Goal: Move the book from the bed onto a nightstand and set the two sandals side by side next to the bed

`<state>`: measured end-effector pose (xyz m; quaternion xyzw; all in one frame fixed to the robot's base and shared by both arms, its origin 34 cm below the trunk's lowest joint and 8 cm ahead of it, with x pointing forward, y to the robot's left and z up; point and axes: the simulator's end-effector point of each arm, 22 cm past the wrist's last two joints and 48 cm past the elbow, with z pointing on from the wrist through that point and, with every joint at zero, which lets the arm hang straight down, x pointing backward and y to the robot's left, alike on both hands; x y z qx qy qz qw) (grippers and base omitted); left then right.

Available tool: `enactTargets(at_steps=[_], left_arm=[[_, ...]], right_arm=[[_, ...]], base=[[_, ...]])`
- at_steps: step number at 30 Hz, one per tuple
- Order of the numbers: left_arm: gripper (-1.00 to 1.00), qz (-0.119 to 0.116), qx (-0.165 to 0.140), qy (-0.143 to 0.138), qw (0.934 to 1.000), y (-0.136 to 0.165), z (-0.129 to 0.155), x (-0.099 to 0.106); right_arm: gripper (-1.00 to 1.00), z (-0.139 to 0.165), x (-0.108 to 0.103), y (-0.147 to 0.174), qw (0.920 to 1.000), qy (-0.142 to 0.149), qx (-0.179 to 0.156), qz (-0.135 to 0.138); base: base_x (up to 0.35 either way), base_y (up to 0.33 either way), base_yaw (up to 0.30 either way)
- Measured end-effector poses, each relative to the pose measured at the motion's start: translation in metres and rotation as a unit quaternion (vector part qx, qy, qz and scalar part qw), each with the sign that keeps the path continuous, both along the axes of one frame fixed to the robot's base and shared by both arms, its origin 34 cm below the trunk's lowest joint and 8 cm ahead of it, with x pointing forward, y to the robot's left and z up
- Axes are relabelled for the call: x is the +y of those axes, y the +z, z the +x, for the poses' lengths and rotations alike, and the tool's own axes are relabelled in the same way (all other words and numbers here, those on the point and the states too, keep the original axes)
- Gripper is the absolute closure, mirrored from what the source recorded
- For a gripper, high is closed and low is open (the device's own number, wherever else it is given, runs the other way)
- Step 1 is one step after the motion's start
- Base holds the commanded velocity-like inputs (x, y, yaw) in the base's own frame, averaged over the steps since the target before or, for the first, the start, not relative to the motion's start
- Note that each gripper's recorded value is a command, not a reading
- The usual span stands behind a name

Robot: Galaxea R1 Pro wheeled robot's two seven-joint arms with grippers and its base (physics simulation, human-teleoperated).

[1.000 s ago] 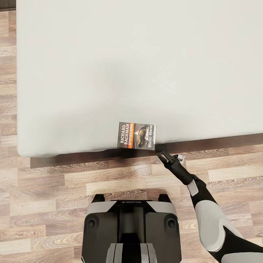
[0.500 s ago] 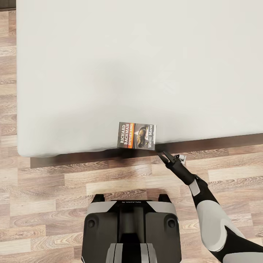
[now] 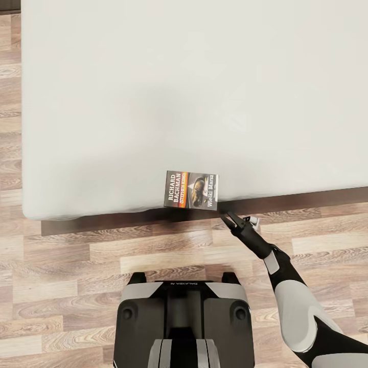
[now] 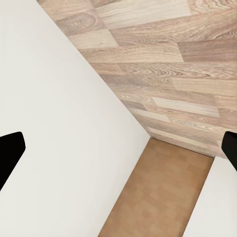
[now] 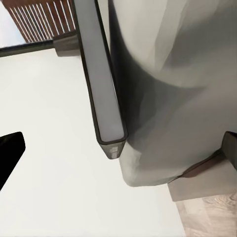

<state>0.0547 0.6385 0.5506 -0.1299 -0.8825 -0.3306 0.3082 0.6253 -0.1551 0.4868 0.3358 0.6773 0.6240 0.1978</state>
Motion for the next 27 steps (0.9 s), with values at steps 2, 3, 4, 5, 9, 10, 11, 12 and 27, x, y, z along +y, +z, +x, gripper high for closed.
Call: enactTargets(at_steps=[2,3,4,5,9,10,11,12,27], left_arm=[[-1.00,0.000,0.000,0.000,1.0000,0.000,0.000,0.000],[-1.00,0.000,0.000,0.000,1.0000,0.000,0.000,0.000],[-1.00,0.000,0.000,0.000,1.0000,0.000,0.000,0.000],[-1.00,0.000,0.000,0.000,1.0000,0.000,0.000,0.000],[-1.00,0.000,0.000,0.000,1.0000,0.000,0.000,0.000],[-1.00,0.000,0.000,0.000,1.0000,-0.001,0.000,0.000],[-1.00,0.000,0.000,0.000,1.0000,-0.003,0.000,0.000],[-1.00,0.000,0.000,0.000,1.0000,-0.004,0.000,0.000],[-1.00,0.000,0.000,0.000,1.0000,-0.010,0.001,0.000]], right_arm=[[-1.00,0.000,0.001,0.000,1.0000,0.000,0.000,0.001],[-1.00,0.000,0.001,0.000,1.0000,0.000,0.000,0.001],[-1.00,0.000,0.002,0.000,1.0000,0.001,0.000,0.001],[-1.00,0.000,0.002,0.000,1.0000,0.001,0.000,0.002],[-1.00,0.000,0.003,0.000,1.0000,0.001,0.000,0.002],[-1.00,0.000,0.004,-0.001,1.0000,0.001,0.000,0.003],[-1.00,0.000,0.004,-0.002,1.0000,0.001,0.000,0.003],[-1.00,0.000,0.004,-0.004,1.0000,0.001,0.000,0.003],[-1.00,0.000,0.007,-0.008,1.0000,0.002,-0.002,0.006]], base=[[0.000,0.000,0.000],[0.000,0.000,0.000],[0.000,0.000,0.000],[0.000,0.000,0.000],[0.000,0.000,0.000],[0.000,0.000,0.000],[0.000,0.000,0.000],[0.000,0.000,0.000],[0.000,0.000,0.000]])
